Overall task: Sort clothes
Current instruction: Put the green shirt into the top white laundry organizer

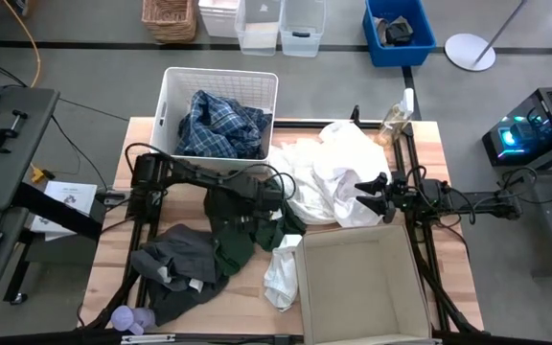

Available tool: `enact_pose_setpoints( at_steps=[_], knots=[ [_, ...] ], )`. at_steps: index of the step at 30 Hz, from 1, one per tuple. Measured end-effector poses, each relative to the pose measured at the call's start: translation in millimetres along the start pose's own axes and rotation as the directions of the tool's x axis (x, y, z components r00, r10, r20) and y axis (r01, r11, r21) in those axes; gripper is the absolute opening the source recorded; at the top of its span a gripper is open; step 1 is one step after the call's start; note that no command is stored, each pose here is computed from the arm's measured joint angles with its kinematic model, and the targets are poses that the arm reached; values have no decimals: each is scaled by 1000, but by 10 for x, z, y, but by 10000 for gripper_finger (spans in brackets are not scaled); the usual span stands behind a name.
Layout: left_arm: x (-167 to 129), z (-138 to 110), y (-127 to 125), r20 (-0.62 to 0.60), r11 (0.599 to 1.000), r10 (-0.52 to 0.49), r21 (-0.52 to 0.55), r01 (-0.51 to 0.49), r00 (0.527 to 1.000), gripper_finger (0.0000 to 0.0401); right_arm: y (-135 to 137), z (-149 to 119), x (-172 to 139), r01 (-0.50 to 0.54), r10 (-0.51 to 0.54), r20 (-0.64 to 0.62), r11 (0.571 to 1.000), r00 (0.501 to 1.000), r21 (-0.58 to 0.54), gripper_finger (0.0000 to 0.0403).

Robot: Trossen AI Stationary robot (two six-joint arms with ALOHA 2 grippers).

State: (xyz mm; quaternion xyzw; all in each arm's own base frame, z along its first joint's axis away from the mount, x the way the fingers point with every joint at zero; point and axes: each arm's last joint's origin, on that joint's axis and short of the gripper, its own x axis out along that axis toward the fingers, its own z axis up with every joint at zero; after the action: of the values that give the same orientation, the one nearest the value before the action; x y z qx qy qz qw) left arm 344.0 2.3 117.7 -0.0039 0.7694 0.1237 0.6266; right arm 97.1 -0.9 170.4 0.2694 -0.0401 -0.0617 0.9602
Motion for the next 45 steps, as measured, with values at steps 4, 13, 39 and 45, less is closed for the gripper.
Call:
enact_pose_setpoints(
  at_steps=[4, 13, 39, 45],
  knots=[
    [32, 1, -132, 4, 995, 12, 101, -12, 1000, 211, 0, 1, 0, 0, 0, 0, 1000, 1000, 0, 279],
    [-372, -147, -254, 199, 984, -15, 175, -21, 980, 29, -1, 0, 0, 1, -1, 0, 1000, 1000, 0, 279],
    [-3703, -2566, 1758, 629, 626, 737, -773, -101, -249, 29, 0, 1, 0, 0, 0, 1, 1000, 1000, 0, 279],
    [-3286, -2290, 1840, 764, 765, 643, -641, -58, 48, 28, 0, 0, 0, 0, 0, 0, 1000, 1000, 0, 279]
  ],
)
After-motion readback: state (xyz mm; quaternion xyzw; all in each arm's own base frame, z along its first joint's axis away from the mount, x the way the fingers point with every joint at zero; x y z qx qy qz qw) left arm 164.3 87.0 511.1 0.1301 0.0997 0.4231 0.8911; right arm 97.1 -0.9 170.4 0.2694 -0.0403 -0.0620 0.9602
